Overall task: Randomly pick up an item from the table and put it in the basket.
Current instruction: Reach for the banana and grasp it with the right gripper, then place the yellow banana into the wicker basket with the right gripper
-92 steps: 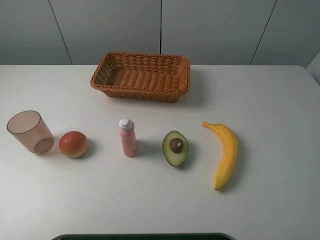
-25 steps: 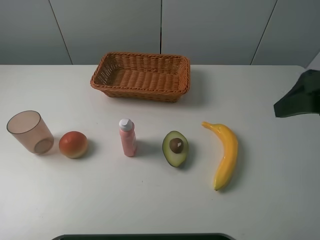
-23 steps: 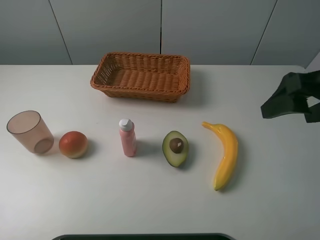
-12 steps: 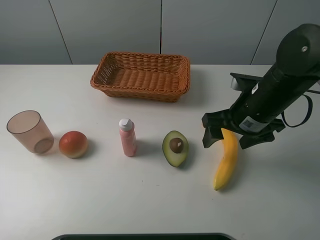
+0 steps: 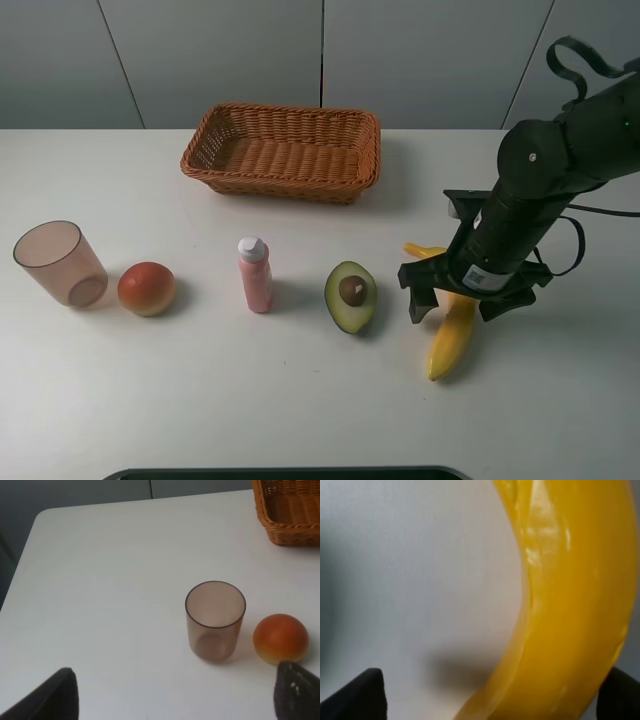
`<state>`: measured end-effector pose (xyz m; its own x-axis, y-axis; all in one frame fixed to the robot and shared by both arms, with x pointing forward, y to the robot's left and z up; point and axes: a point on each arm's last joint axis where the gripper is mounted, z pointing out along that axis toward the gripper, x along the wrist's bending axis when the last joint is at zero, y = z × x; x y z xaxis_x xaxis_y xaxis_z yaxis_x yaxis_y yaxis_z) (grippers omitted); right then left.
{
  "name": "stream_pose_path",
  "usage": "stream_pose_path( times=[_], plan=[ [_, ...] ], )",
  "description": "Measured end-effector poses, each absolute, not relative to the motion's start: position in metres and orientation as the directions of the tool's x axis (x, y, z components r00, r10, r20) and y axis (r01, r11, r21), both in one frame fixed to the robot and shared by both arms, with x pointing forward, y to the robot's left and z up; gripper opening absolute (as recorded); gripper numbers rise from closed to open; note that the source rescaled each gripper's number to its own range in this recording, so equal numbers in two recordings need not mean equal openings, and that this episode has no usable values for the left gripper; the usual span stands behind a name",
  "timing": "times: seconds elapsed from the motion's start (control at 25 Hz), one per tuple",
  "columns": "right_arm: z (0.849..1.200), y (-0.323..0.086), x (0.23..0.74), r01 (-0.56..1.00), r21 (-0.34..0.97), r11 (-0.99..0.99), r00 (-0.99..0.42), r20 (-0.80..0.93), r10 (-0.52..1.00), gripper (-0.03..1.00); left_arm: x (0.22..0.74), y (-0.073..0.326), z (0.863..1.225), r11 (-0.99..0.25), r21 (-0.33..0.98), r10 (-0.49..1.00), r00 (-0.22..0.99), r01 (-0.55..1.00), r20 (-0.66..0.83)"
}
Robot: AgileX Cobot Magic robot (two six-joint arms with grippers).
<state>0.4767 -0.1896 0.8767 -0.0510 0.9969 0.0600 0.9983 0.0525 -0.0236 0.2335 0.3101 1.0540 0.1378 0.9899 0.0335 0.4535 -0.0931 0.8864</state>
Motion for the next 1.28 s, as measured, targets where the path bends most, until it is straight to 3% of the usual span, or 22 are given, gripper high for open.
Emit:
stream_pose_path(
  times=[0.16,0.24,0.32,0.4,0.8,1.04,1.28],
  plan=[
    [0.875,-0.190,0.478,0.999,-0.020,0.038,-0.037,0.059,0.998,0.76,0.234,0.310,1.054,-0.093,0.886,0.990,0.138,0.453,0.033],
    [0.875,-0.190,0.478,0.999,-0.018,0.035,-0.034,0.058,0.998,0.67,0.234,0.310,1.054,-0.093,0.886,0.990,0.138,0.453,0.033],
    [0.875,-0.190,0.478,0.999,-0.015,0.038,-0.037,0.056,0.998,0.44,0.234,0.310,1.054,-0.093,0.886,0.990,0.138,0.453,0.033],
    [0.875,-0.191,0.478,0.999,-0.011,0.050,-0.050,0.047,0.998,0.01,0.234,0.310,1.054,-0.093,0.886,0.990,0.138,0.453,0.033],
    [0.888,-0.192,0.483,0.994,0.024,0.107,-0.108,0.017,0.994,0.02,0.234,0.310,1.054,-0.093,0.886,0.990,0.138,0.453,0.033],
    [0.979,-0.188,0.518,0.935,0.286,0.211,-0.205,-0.048,0.977,0.02,0.234,0.310,1.054,-0.095,0.886,0.990,0.139,0.453,0.035],
    [1.088,-0.178,0.547,0.690,0.643,0.333,-0.334,-0.126,0.934,0.02,0.234,0.310,1.054,-0.095,0.886,0.990,0.139,0.453,0.035]
  ],
)
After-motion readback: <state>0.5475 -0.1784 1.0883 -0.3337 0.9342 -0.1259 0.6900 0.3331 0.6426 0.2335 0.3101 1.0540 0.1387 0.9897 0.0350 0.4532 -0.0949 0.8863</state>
